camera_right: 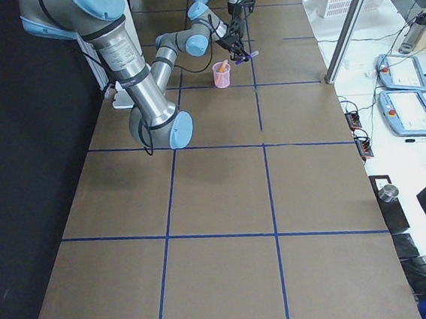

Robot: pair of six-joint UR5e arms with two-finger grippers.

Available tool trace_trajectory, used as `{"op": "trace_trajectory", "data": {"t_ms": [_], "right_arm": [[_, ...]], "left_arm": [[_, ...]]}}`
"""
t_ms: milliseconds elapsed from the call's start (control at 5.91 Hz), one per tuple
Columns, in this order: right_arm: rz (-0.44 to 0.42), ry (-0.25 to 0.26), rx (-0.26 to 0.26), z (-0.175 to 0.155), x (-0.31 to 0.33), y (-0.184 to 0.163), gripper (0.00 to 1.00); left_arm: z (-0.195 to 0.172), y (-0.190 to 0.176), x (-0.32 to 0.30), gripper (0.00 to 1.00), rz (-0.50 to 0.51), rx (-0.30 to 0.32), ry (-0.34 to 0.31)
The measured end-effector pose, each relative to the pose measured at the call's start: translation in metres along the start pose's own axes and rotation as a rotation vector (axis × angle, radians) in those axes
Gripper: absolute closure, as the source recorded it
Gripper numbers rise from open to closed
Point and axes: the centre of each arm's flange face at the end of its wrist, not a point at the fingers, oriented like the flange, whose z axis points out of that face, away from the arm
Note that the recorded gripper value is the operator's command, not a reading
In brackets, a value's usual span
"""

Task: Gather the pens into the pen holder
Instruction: 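Carry the purple highlighter over the pink holder and drop it inside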

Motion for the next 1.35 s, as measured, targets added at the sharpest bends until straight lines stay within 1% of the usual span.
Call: {"op": "trace_trajectory", "data": {"t_ms": [169, 339, 508, 677, 847, 1016, 1185, 1354], "right_arm": [[0.004, -0.013, 0.062, -0.008, -0.013, 0.03, 1.0], [-0.023, -0.012, 0.114, -0.011, -0.019, 0.069, 1.0], [-0.06, -0.003, 0.144, -0.007, -0.021, 0.104, 1.0], [-0.088, 0.002, 0.157, -0.005, -0.02, 0.128, 1.0], [-0.107, 0.008, 0.164, -0.002, -0.02, 0.144, 0.98], [-0.118, 0.016, 0.167, 0.002, -0.019, 0.155, 0.31], [-0.123, 0.019, 0.166, 0.004, -0.019, 0.161, 0.0], [-0.126, 0.019, 0.162, 0.004, -0.02, 0.163, 0.0]], "left_arm": [[0.001, 0.0, 0.001, 0.0, -0.003, -0.002, 0.0], [0.002, 0.0, 0.002, 0.0, -0.005, -0.003, 0.0], [0.003, 0.0, 0.002, 0.0, -0.005, -0.004, -0.001], [0.004, 0.0, 0.002, 0.0, -0.005, -0.006, -0.001], [0.003, -0.001, 0.002, 0.0, -0.006, -0.005, -0.001], [0.002, -0.001, 0.003, 0.0, -0.006, -0.003, 0.001], [0.002, -0.002, 0.004, 0.0, -0.006, -0.002, 0.002], [0.001, -0.002, 0.005, 0.0, -0.005, -0.001, 0.002]]}}
